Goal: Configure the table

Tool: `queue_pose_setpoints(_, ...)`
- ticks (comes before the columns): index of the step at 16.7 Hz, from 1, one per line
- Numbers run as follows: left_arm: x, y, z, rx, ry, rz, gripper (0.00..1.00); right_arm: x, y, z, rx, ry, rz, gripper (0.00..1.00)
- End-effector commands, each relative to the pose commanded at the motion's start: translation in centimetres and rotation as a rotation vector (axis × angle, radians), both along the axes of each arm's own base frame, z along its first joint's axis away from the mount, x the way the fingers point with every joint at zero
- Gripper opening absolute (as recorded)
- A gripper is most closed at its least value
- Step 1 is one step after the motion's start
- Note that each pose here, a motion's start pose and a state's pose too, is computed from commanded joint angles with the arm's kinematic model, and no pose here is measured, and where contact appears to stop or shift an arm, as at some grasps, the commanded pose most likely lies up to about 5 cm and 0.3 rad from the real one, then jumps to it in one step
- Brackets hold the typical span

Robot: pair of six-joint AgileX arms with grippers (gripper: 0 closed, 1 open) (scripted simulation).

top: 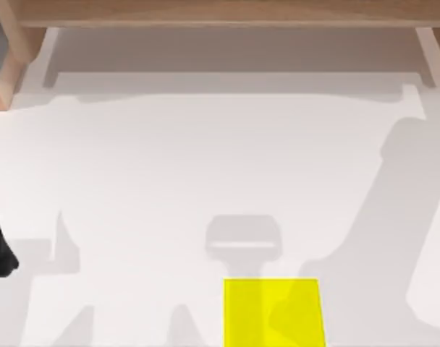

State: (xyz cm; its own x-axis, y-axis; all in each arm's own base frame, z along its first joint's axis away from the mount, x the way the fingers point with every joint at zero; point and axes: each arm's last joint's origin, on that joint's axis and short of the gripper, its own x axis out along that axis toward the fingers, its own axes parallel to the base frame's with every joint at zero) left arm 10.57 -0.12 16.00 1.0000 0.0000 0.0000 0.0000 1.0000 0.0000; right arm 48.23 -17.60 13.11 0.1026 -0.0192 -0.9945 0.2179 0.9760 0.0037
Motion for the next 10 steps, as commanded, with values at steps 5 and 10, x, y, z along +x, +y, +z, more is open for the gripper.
queue_pose_setpoints(5, 0.0, 0.0, 0.0, 0.0, 0.0, 0.0, 1.0, 0.0, 0.0, 0.0, 0.0, 0.0, 0.0, 0.7)
queue_pose_setpoints(10, 0.0, 0.0, 0.0, 0.0, 0.0, 0.0, 1.0, 0.0, 0.0, 0.0, 0.0, 0.0, 0.0, 0.32)
